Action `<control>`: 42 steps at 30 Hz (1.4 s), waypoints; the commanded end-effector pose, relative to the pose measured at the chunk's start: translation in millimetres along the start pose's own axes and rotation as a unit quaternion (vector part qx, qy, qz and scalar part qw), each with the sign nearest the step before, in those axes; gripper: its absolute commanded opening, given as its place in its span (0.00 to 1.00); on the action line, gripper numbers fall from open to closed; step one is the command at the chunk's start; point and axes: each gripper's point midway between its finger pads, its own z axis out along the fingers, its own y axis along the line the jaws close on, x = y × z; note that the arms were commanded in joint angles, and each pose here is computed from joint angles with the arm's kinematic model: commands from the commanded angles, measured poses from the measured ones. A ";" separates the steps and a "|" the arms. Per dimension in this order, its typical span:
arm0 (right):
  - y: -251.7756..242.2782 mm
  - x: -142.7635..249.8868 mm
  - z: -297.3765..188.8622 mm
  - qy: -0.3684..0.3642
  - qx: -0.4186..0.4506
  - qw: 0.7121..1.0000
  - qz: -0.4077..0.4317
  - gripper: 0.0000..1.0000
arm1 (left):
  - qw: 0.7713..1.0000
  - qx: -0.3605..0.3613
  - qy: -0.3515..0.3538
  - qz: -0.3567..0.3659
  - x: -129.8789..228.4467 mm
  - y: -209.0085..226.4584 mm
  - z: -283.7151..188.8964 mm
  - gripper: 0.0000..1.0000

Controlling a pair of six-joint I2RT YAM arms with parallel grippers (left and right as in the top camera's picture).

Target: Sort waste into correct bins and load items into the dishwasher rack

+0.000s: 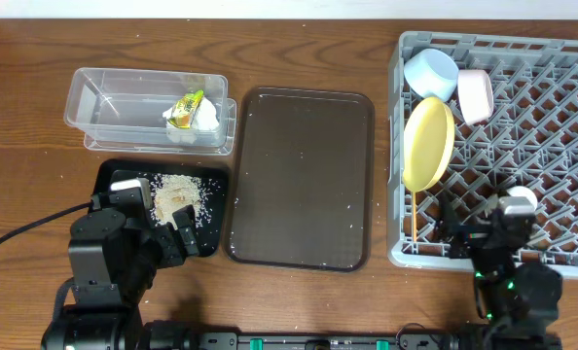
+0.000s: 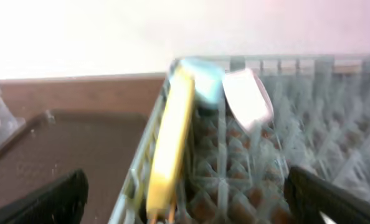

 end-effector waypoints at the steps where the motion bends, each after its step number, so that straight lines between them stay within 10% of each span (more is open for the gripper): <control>1: 4.8 0.8 1.6 -0.048 -0.012 0.999 -0.012 0.99 | 1.000 -0.009 -0.001 0.002 0.3 3.5 0.0 0.95; 42: 4.2 48.7 8.6 -0.034 -0.017 0.999 -0.011 0.99 | 1.000 -0.009 -0.001 0.002 0.3 3.5 0.0 0.95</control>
